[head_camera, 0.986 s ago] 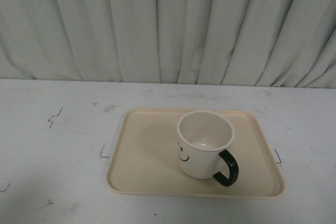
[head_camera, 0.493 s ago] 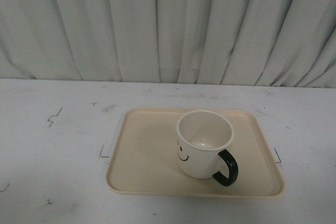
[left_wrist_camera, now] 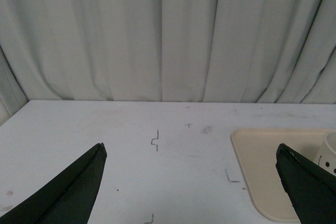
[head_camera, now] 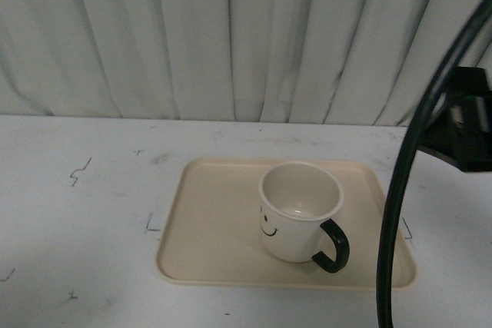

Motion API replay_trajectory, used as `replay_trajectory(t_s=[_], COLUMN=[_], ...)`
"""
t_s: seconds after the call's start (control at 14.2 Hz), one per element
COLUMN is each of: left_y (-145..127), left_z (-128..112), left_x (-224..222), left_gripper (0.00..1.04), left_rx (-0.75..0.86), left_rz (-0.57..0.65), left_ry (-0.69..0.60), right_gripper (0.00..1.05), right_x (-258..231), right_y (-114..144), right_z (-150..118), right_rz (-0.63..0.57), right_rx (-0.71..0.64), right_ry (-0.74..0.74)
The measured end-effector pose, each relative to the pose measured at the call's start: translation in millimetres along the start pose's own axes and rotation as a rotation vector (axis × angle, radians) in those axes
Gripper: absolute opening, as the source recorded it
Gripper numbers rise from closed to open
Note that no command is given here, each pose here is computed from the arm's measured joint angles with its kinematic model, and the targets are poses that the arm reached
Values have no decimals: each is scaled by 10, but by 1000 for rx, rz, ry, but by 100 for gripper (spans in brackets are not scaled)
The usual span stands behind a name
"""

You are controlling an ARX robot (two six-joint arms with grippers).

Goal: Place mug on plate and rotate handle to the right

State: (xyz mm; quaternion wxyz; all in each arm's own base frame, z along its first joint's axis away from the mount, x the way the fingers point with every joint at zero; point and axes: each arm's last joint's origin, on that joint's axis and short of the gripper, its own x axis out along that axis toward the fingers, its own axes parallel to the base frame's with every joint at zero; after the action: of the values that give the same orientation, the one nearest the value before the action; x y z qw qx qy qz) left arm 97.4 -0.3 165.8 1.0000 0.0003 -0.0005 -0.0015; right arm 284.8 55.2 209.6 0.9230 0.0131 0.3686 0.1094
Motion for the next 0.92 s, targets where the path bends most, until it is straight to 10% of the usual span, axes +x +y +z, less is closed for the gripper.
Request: replay_trajectory(t_s=[0.63,0.92], left_y=[0,0], left_z=[0,0], left_x=[0,0], left_gripper=[98,98], left_rx=[0,0], left_rz=[0,0], left_ry=[0,0], right_gripper=[98,54], right_x=[1233,1386], right_y=[450,458], right_z=[3,-71], right_rz=[9,-13], right_rx=[146,180], right_ry=[271,317])
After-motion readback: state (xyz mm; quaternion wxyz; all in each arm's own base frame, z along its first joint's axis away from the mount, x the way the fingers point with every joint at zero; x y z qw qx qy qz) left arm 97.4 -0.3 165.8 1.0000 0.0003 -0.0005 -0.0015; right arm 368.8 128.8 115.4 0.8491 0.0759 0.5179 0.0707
